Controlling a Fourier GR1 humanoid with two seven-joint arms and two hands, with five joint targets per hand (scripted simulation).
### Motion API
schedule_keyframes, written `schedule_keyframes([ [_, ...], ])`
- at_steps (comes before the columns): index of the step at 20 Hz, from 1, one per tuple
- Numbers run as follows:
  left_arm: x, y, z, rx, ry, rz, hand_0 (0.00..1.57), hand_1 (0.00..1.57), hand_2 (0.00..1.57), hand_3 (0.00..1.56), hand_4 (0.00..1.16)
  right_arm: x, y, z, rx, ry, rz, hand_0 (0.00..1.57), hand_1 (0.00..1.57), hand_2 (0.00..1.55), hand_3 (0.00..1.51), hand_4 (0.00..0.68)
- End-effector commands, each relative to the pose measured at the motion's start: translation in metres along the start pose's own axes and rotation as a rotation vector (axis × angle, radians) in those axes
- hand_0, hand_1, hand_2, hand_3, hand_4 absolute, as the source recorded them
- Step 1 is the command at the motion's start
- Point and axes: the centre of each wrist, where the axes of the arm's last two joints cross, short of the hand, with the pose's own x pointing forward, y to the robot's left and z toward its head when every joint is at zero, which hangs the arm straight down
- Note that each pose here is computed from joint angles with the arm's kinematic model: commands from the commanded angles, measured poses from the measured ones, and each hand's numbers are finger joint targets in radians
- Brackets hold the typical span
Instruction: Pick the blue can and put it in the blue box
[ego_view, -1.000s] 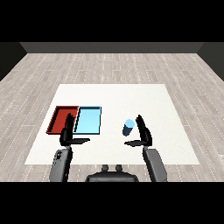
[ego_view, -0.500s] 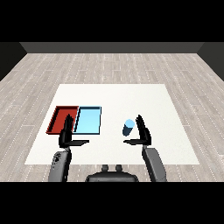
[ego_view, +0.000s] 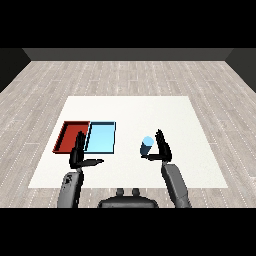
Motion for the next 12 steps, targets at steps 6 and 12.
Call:
schedule_keyframes([
  [6, 0.009, 0.012, -0.0061, 0.010, -0.023, 0.001, 0.00, 0.00, 0.00, 0.00, 0.00, -0.034, -0.008, -0.027, -0.022, 0.063, -0.045, 0.00, 0.00, 0.00, 0.00, 0.000],
  [12, 0.008, 0.000, -0.0048, 0.020, -0.043, -0.039, 0.00, 0.00, 0.00, 0.00, 0.00, -0.041, -0.001, -0.032, -0.019, 0.080, -0.091, 0.00, 0.00, 0.00, 0.00, 0.000],
])
